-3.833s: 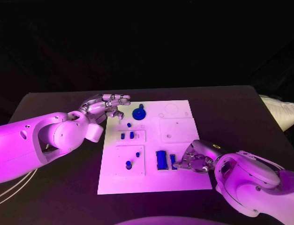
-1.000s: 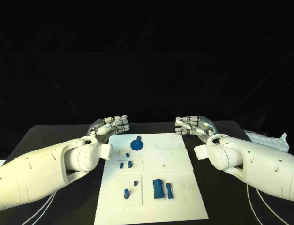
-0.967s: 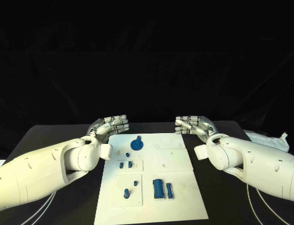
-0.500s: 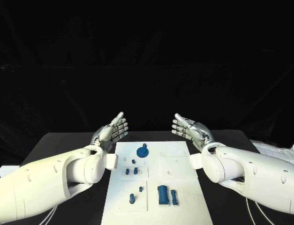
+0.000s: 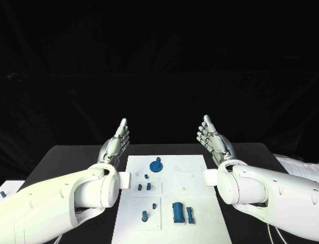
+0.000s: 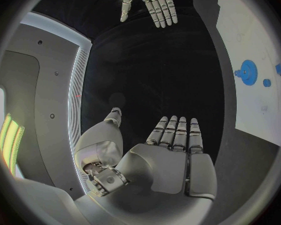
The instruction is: Assemble the parts on the task board
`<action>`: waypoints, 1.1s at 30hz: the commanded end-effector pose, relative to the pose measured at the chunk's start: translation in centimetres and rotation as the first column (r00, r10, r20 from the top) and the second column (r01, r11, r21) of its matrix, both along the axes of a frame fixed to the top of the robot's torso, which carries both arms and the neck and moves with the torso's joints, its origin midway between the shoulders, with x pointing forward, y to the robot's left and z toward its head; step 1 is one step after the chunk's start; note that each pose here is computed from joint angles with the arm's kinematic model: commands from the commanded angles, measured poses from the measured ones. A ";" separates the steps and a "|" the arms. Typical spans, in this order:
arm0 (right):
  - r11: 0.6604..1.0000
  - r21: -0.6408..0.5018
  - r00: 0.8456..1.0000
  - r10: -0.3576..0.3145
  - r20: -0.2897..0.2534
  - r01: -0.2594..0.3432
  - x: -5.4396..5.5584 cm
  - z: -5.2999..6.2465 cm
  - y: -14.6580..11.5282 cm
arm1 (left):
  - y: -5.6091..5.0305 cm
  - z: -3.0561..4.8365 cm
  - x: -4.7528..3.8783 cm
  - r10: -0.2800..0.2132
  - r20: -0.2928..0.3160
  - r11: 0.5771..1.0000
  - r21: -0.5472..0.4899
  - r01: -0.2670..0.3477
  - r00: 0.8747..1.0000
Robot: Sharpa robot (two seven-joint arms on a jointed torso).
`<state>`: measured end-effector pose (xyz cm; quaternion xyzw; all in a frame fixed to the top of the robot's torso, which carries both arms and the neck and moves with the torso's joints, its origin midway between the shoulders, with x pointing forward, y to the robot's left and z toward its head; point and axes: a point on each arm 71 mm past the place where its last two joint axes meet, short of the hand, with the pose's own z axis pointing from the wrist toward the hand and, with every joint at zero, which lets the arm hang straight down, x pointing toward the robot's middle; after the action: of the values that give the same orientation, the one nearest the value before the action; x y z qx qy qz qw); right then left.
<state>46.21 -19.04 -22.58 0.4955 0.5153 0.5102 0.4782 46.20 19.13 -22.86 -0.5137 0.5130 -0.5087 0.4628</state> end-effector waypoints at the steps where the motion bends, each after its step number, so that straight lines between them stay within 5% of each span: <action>1: 0.999 -0.002 0.999 -0.035 0.022 0.035 0.0 0.2 -0.2 | 0.1 0.44 -0.02 0.027 0.055 0.999 0.035 -0.029 0.998; 33: 0.999 -0.002 0.999 -0.035 0.022 0.035 0.0 0.2 -0.2 | 0.1 0.44 -0.02 0.027 0.055 0.999 0.035 -0.029 0.998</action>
<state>46.20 -19.32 -22.57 0.5046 0.5050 0.5008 0.4894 46.20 19.36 -22.66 -0.5072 0.5062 -0.5004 0.4858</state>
